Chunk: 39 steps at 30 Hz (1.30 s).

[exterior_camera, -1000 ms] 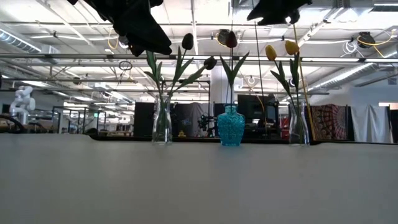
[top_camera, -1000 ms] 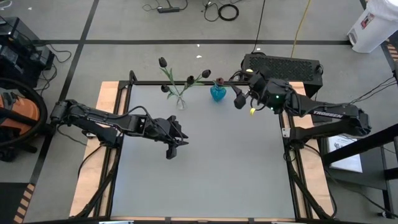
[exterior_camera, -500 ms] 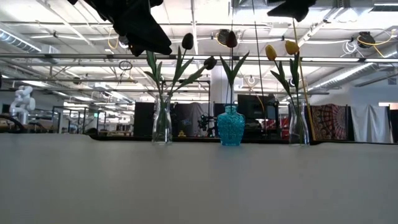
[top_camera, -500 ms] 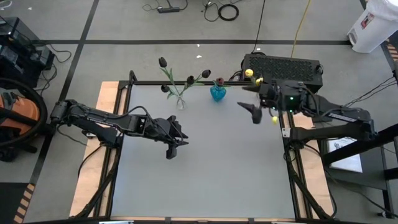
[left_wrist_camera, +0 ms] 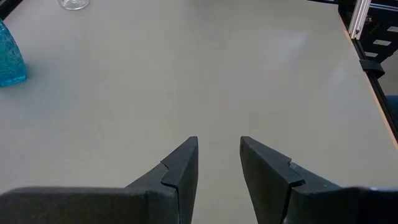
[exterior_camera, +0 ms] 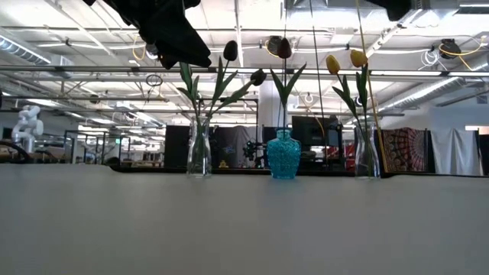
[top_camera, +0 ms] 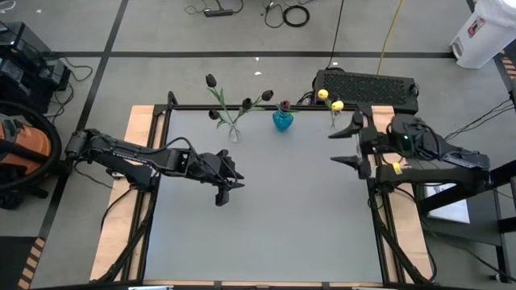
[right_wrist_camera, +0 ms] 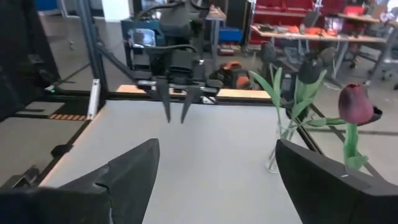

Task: Sort flowers into vase by color
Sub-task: Return to Home Position

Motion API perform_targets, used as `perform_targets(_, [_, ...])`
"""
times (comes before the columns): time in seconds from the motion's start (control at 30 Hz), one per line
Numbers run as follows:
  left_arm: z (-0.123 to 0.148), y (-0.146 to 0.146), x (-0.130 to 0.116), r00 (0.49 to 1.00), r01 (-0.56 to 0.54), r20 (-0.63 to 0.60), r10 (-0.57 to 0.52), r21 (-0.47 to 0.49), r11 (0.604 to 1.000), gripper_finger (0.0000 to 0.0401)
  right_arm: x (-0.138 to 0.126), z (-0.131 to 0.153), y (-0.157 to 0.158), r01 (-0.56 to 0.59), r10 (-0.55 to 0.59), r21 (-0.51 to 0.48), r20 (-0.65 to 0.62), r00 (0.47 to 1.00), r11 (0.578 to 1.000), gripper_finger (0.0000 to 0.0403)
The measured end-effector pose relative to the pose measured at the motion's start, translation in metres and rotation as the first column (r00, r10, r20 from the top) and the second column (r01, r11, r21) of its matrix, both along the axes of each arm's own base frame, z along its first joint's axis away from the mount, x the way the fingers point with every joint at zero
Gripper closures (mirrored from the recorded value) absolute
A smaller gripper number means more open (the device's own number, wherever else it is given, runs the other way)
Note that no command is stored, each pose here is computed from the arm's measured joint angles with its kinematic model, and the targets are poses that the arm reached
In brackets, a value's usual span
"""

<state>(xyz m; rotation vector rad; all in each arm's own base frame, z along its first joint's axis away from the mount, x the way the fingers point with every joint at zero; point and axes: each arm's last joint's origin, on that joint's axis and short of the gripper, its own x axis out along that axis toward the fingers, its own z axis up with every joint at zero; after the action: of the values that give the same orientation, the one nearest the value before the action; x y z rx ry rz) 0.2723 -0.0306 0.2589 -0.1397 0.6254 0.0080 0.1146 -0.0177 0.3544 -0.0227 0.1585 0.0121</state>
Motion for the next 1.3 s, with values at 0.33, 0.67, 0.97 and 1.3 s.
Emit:
perform_targets(0.33, [0.0, 0.0, 0.0, 1.0, 0.0, 0.0, 0.0, 0.0, 1.0, 0.0276, -0.026, -0.041, 0.011, -0.061, 0.063, -0.019, 0.13, 0.99, 0.998, 0.009])
perform_targets(0.67, [0.0, 0.0, 0.0, 1.0, 0.0, 0.0, 0.0, 0.0, 1.0, 0.0276, -0.022, -0.087, 0.012, -0.077, 0.075, 0.005, 0.194, 0.978, 0.997, 0.009])
perform_targets(0.97, [0.0, 0.0, 0.0, 1.0, 0.0, 0.0, 0.0, 0.0, 1.0, 0.0276, -0.01, -0.125, 0.01, -0.077, 0.071, 0.023, 0.18, 0.981, 0.997, 0.009])
perform_targets(1.3, [0.0, 0.0, 0.0, 1.0, 0.0, 0.0, 0.0, 0.0, 1.0, 0.0276, -0.008, -0.136, 0.01, -0.073, 0.065, 0.036, 0.171, 0.983, 0.997, 0.009])
